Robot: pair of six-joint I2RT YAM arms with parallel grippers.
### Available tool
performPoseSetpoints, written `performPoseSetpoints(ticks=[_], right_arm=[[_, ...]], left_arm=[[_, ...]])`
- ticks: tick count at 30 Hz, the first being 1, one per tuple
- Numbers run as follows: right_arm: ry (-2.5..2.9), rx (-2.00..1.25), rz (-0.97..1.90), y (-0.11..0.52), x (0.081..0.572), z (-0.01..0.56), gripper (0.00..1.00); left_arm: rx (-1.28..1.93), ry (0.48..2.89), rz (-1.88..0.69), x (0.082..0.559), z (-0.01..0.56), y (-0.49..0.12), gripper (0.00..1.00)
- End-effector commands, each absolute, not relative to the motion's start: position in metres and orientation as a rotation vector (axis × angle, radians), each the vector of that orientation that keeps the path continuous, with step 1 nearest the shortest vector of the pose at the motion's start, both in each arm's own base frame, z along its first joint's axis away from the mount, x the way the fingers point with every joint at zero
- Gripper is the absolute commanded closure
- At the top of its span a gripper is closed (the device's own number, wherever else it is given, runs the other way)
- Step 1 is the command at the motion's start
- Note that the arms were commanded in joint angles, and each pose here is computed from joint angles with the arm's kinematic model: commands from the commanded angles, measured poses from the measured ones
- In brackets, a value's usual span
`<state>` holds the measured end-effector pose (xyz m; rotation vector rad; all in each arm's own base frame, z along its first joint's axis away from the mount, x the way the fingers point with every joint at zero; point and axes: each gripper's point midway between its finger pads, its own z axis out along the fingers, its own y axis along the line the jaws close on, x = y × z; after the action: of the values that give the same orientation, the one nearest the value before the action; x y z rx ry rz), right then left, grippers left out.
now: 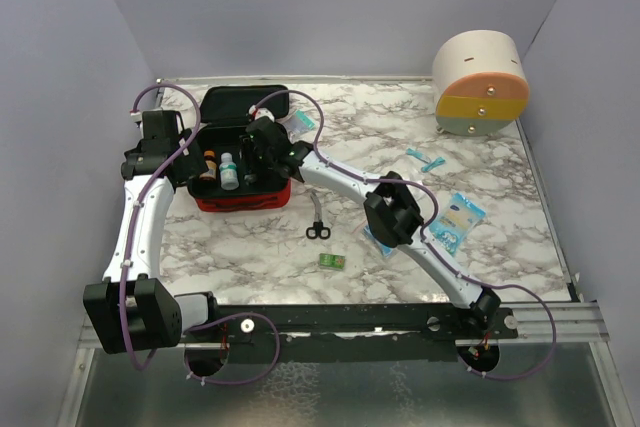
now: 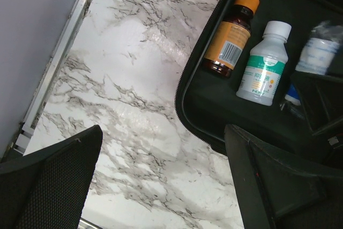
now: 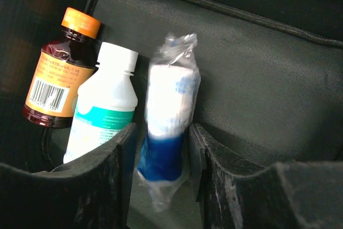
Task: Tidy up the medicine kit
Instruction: Place the medical item at the medicine box.
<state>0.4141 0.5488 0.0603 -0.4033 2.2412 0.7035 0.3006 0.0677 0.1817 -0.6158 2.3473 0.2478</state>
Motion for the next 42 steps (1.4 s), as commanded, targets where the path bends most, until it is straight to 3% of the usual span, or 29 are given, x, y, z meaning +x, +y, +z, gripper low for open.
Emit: performPoseSetpoints(ticks=[1,5,14,34,42], right_arm=[[2.208,-0.408,0.771,0.559,0.411,0.071,0.53],[2.178,-0.411,0.784,0.559,0.412,0.088,0.47],[2.104,-0.408,0.824,0.558,0.411,0.134,0.46],[2.180,-0.440,0.863,0.566,0.402,0.095,0.47],[1.975,-0.271,0.819,0.519,0.454,0.211,0.46]], left_arm=[[-0.621,2.341,0.218,0.300,0.184,0.065,0.01],[-0.618,2.349,0.213,0.301,0.183,0.064,0.01],[-0.615,2.354,0.209,0.301,0.181,0.064,0.01],[-0.600,2.347,0.200,0.302,0.185,0.063,0.01],[-0.491,2.354,0.119,0.314,0.188,0.051,0.01]])
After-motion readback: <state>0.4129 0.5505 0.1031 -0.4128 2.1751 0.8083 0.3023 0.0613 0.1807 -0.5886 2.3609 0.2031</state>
